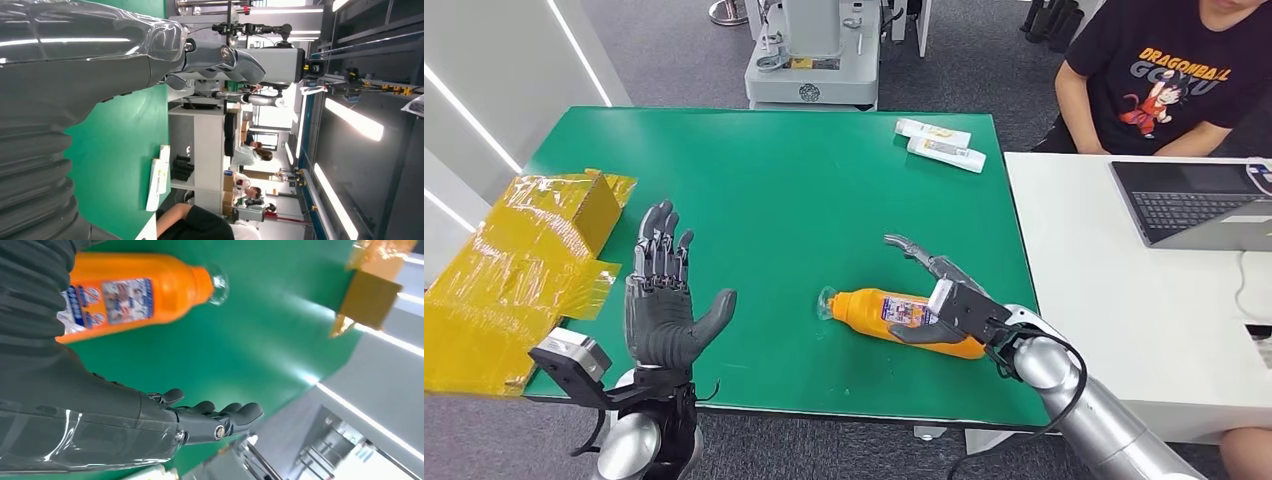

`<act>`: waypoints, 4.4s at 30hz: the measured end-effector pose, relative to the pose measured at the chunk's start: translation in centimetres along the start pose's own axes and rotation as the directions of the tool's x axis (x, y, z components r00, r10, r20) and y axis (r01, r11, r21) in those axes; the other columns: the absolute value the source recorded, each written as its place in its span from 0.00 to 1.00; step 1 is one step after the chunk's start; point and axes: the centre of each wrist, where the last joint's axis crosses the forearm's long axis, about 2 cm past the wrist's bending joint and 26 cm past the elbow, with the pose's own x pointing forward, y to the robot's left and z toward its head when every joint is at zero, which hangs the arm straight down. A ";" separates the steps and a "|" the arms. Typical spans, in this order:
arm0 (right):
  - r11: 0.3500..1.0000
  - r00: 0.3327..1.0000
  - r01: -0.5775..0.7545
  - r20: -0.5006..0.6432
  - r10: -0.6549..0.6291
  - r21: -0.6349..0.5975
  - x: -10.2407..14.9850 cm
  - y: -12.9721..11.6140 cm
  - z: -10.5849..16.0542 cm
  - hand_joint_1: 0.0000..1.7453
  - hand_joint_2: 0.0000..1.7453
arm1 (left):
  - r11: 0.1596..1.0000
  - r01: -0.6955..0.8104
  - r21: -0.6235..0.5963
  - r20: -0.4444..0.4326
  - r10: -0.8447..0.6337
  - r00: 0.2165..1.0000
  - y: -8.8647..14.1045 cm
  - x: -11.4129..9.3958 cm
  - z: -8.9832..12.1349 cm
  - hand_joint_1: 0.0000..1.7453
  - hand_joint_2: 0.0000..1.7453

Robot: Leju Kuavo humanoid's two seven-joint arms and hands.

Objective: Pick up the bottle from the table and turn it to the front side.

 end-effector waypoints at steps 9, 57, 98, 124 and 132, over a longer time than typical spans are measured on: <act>0.991 0.975 0.001 -0.218 0.029 0.136 -0.8 -0.5 1.5 0.00 1.00 | 1.000 -0.002 -0.009 -0.003 0.002 1.000 0.0 0.0 0.1 0.00 1.00; 0.926 0.833 0.058 -0.530 0.161 0.372 -4.7 -4.0 5.5 0.00 1.00 | 1.000 -0.018 0.012 -0.034 0.019 0.999 0.1 -0.1 0.3 0.00 1.00; 0.952 0.907 -0.304 -0.317 0.279 -0.032 -3.8 -2.1 7.6 1.00 1.00 | 0.998 -0.015 0.054 -0.033 0.017 0.999 0.1 -0.2 1.0 0.00 1.00; 0.869 0.945 -0.300 0.002 0.327 -0.393 -0.2 2.1 3.6 1.00 1.00 | 0.991 -0.053 -0.125 -0.052 0.047 0.998 -0.6 -0.6 -2.1 0.00 1.00; 0.877 0.937 -0.221 0.156 0.312 -0.428 2.3 1.8 -3.6 1.00 1.00 | 0.962 -0.111 -0.248 -0.136 0.079 0.988 -0.8 -1.4 -5.0 0.00 1.00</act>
